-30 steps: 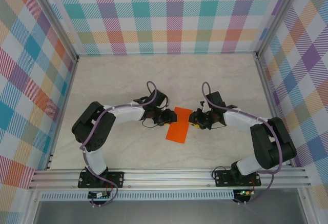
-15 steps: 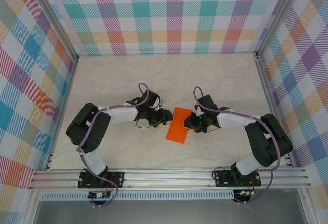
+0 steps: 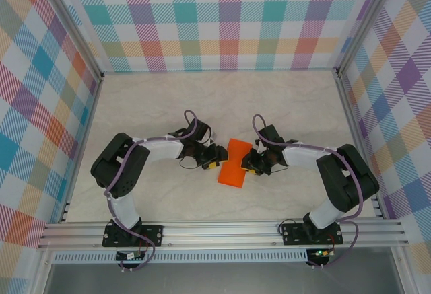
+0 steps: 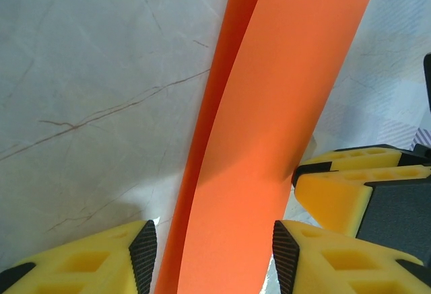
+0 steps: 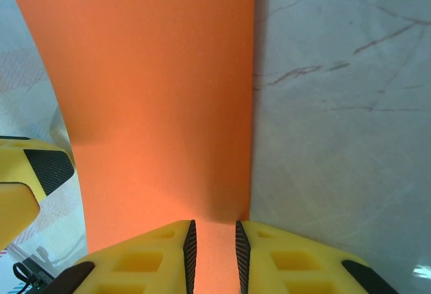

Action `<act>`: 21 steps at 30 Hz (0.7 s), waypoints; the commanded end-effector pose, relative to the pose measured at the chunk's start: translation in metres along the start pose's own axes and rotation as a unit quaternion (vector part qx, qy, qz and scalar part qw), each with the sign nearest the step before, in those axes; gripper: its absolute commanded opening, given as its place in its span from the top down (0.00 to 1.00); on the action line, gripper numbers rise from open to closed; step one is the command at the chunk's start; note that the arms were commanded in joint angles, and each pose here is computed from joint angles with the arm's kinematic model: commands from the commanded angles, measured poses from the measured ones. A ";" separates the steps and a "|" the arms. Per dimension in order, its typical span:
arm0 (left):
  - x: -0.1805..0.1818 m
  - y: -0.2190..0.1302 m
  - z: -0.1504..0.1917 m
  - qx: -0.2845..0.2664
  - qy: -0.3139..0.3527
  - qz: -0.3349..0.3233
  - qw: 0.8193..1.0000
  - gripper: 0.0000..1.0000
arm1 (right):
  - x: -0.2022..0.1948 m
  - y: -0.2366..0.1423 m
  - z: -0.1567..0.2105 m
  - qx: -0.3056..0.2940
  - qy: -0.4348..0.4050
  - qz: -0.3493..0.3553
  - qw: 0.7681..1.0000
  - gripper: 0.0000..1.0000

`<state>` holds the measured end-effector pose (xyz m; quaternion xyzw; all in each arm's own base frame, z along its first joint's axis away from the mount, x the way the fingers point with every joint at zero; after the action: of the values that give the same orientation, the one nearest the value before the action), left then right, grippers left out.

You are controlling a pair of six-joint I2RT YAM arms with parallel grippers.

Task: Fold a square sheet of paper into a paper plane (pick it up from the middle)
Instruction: Pick up the paper from the center of the table.

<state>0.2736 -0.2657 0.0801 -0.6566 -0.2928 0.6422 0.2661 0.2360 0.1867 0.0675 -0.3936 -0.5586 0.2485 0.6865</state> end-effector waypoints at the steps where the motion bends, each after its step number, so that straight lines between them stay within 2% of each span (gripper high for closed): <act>1: -0.005 0.001 -0.004 0.011 0.005 0.017 1.000 0.49 | -0.003 0.004 -0.001 -0.004 0.003 0.014 1.000 0.75; 21: -0.014 0.012 -0.005 0.037 0.009 0.065 0.997 0.55 | -0.006 0.005 -0.001 -0.006 0.002 0.017 1.000 0.74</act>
<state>0.2731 -0.2777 0.0754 -0.6613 -0.2411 0.6602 0.2620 0.2358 0.1869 0.0674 -0.3936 -0.5589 0.2487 0.6863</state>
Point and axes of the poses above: each hand's point on the last joint's axis, 136 mm out from that joint toward the fingers, its own y axis out along the fingers, its own x axis along the line the jaws close on, z = x × y, the point moved 6 cm from there along -y, back along the fingers, and after that the axes turned 3 degrees about y, right-handed, at the moved point
